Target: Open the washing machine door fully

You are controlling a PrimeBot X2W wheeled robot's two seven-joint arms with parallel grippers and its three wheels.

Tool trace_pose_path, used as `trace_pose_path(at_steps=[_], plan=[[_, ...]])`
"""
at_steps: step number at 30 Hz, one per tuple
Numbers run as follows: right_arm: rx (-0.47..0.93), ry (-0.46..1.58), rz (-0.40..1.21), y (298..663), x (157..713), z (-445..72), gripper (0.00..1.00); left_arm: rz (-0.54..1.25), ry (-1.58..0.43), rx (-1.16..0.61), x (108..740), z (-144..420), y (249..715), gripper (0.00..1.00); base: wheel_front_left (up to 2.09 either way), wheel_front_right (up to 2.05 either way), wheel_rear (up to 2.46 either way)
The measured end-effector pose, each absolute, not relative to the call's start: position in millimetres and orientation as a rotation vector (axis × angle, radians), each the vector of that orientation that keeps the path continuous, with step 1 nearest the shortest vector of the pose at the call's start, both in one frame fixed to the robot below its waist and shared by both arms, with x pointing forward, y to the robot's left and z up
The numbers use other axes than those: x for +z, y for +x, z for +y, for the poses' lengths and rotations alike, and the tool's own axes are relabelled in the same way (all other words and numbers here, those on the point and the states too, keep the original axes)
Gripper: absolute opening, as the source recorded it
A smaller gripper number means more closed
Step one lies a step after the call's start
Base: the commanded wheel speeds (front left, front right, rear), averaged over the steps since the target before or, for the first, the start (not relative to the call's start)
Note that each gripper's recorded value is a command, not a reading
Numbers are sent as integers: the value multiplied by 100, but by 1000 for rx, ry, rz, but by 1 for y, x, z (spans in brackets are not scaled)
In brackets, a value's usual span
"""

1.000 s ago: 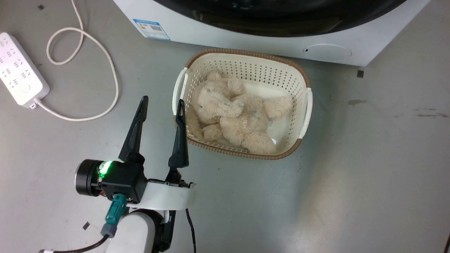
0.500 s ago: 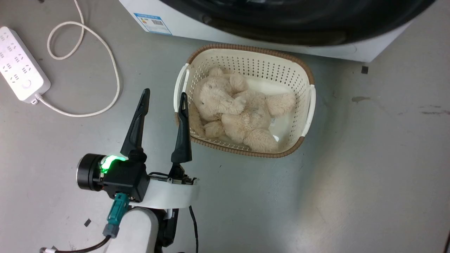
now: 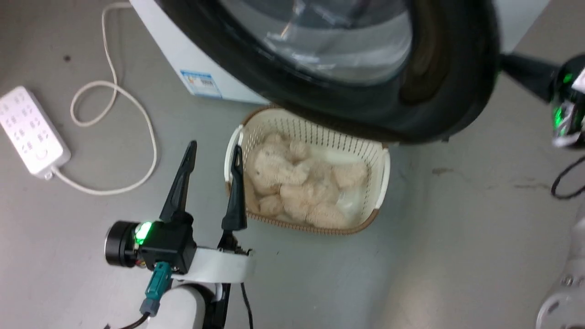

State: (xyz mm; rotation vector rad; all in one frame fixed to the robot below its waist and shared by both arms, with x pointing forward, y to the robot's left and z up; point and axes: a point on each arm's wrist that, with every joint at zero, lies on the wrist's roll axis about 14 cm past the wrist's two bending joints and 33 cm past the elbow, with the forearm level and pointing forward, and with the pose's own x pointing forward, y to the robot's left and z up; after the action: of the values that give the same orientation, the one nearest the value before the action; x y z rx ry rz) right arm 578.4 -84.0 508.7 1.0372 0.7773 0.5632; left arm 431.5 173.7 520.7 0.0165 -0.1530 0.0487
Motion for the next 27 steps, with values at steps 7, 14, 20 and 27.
trace_pose_path(at_steps=[7, 14, 20, 27], plan=[[710, 1030, 826, 530, 521, -53, 0, -164, 7, 47, 530, 174, 411, 100, 0, 0, 0], [890, 1006, 930, 472, 518, 1, 0, -176, 5, 58, 537, 180, 393, 100, 0, 0, 0], [1047, 975, 1008, 423, 515, 51, 0, -164, -7, 90, 535, 190, 379, 100, 0, 0, 0], [1120, 972, 1037, 392, 512, 81, 0, -154, -8, 116, 533, 197, 370, 100, 0, 0, 0]])
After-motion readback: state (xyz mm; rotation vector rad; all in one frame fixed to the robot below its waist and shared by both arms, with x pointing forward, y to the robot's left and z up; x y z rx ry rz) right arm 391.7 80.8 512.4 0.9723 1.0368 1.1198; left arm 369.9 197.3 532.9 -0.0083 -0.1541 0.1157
